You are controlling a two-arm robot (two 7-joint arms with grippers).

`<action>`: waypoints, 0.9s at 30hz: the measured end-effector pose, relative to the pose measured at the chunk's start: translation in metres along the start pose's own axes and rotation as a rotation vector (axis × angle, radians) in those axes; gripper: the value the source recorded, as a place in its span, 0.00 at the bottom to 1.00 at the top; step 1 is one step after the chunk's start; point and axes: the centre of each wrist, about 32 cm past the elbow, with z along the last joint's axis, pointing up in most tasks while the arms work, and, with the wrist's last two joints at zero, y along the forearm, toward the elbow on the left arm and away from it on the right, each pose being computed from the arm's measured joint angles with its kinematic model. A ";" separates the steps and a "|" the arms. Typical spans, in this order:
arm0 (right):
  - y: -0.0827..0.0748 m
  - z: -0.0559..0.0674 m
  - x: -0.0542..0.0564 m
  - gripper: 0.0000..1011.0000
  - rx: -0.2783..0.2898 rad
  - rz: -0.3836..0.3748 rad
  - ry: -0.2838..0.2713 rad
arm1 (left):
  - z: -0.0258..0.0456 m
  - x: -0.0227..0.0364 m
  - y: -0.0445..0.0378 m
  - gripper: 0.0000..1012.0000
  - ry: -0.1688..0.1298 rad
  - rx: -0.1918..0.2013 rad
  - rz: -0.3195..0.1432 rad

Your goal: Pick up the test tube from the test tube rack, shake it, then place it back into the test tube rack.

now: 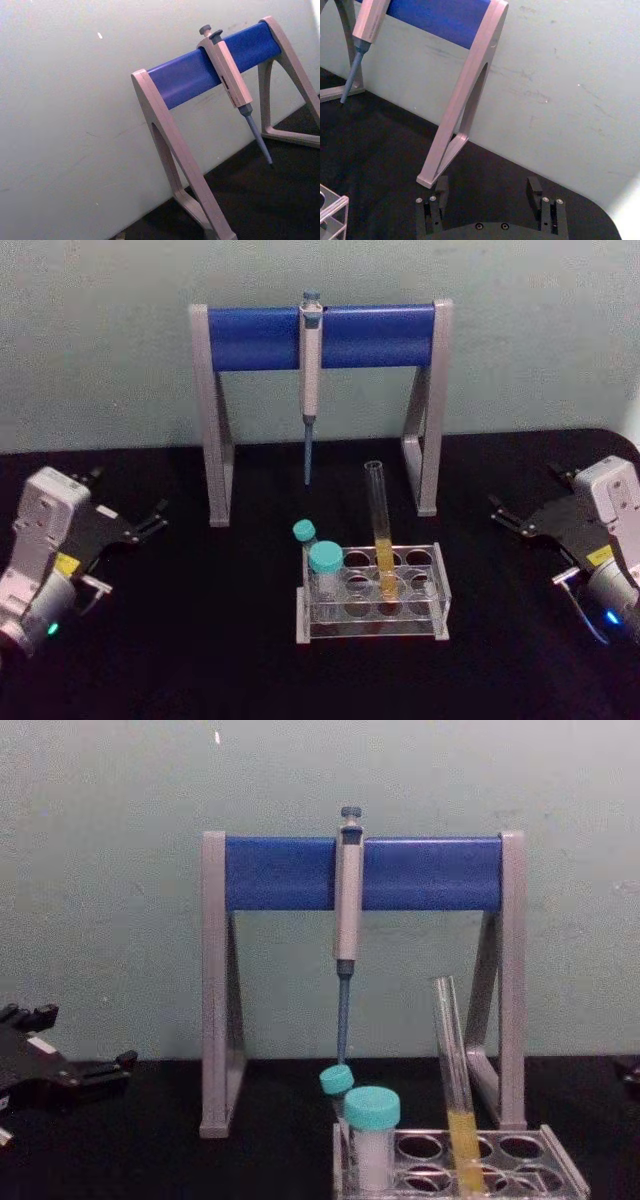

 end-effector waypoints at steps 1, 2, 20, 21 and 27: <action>0.000 0.000 0.000 0.99 0.000 0.000 0.000 | 0.0000 0.0000 0.0000 1.00 0.000 0.000 0.000; 0.000 0.000 0.000 0.99 0.000 0.000 0.000 | 0.0000 0.0000 0.0000 1.00 0.000 0.000 0.000; 0.000 0.000 0.000 0.99 0.000 0.000 0.000 | 0.0000 0.0000 0.0000 1.00 0.000 0.000 0.000; 0.000 0.000 0.000 0.99 0.000 0.000 0.000 | 0.0000 0.0000 0.0000 1.00 0.000 0.000 0.000; 0.000 0.000 0.000 0.99 0.000 0.000 0.000 | 0.0000 0.0000 0.0000 1.00 0.000 0.000 0.000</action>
